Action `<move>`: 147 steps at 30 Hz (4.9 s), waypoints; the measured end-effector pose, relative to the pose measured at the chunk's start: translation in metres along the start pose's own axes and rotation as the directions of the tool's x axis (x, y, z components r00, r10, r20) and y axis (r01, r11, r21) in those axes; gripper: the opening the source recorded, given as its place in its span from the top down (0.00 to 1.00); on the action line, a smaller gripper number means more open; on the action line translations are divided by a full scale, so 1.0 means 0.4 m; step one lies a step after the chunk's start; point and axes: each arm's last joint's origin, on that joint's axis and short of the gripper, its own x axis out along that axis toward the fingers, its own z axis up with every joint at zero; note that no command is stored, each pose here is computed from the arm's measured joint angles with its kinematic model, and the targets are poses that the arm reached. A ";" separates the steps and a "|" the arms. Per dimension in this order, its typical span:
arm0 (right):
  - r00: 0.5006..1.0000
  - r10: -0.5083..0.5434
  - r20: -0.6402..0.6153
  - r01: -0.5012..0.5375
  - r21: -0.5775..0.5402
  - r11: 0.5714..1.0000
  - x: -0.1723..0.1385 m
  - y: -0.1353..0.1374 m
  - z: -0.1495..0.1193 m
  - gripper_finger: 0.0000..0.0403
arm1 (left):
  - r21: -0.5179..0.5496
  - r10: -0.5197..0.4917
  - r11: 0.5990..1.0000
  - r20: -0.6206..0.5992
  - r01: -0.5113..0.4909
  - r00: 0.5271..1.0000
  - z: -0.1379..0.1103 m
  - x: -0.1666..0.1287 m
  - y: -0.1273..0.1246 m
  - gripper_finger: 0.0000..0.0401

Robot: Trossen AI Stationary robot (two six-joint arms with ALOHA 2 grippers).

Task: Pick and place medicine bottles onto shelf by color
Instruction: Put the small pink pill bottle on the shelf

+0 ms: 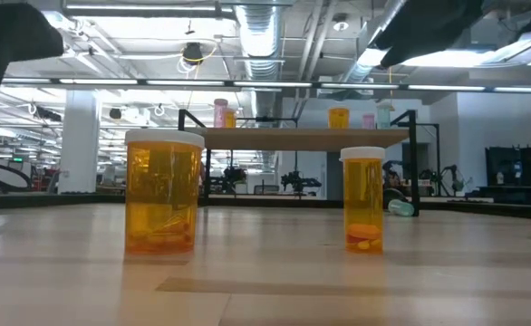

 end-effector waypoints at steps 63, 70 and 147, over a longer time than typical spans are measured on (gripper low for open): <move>1.000 0.022 -0.010 -0.022 0.002 1.000 0.000 0.002 0.000 0.06 | 0.166 0.070 0.984 -0.015 -0.066 0.997 0.160 -0.045 0.057 0.74; 1.000 0.023 -0.010 -0.023 -0.016 1.000 0.000 0.002 0.000 0.06 | 0.191 0.215 0.956 0.056 -0.222 0.975 0.286 -0.199 0.170 0.74; 0.997 0.069 -0.014 -0.067 0.117 0.991 0.002 0.006 0.005 0.06 | 0.018 0.112 0.993 0.125 -0.115 0.986 0.578 -0.273 0.980 0.74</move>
